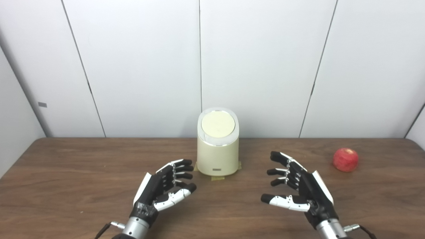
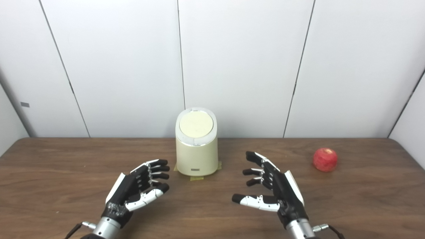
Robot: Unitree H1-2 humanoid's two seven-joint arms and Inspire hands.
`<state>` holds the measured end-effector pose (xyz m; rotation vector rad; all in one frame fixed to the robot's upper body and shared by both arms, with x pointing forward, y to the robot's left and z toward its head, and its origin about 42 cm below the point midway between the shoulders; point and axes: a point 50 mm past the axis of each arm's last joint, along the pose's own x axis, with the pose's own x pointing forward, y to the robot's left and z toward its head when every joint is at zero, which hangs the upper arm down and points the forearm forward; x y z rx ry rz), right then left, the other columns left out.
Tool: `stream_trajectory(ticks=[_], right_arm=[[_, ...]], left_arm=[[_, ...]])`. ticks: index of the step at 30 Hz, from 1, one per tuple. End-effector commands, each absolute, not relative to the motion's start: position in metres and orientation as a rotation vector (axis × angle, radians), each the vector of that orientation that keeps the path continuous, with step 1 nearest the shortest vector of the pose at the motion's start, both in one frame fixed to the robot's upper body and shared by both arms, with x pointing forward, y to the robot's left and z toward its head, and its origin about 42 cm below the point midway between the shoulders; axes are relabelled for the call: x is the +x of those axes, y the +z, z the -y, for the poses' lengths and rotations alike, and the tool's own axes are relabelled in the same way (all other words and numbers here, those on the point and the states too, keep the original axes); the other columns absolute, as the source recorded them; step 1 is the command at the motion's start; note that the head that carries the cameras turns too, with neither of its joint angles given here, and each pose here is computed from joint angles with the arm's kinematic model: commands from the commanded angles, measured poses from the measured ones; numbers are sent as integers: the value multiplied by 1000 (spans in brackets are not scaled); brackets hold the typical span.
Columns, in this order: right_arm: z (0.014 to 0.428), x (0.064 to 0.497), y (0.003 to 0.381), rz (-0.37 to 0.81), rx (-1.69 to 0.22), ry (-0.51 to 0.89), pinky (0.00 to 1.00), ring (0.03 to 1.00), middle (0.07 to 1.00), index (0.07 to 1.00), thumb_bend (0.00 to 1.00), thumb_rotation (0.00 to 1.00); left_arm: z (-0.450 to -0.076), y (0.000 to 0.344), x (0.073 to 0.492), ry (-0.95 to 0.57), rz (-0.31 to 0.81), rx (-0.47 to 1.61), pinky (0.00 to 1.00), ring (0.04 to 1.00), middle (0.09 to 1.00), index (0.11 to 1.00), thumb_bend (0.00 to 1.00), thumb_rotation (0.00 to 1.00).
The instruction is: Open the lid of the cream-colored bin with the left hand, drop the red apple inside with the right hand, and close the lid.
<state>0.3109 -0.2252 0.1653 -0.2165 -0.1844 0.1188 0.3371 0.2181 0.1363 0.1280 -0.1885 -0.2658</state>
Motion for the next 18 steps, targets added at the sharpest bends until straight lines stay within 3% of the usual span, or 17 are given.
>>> stream_trajectory(ticks=[1, 18], right_arm=[[224, 316, 185, 274, -214, 116, 559, 704, 852, 820, 804, 204], [224, 317, 184, 274, -220, 118, 552, 697, 852, 815, 814, 214]], left_arm=[[-214, 160, 349, -272, 298, 142, 593, 703, 753, 774, 698, 262], [-211, 159, 350, -266, 301, 148, 596, 703, 749, 772, 696, 248]])
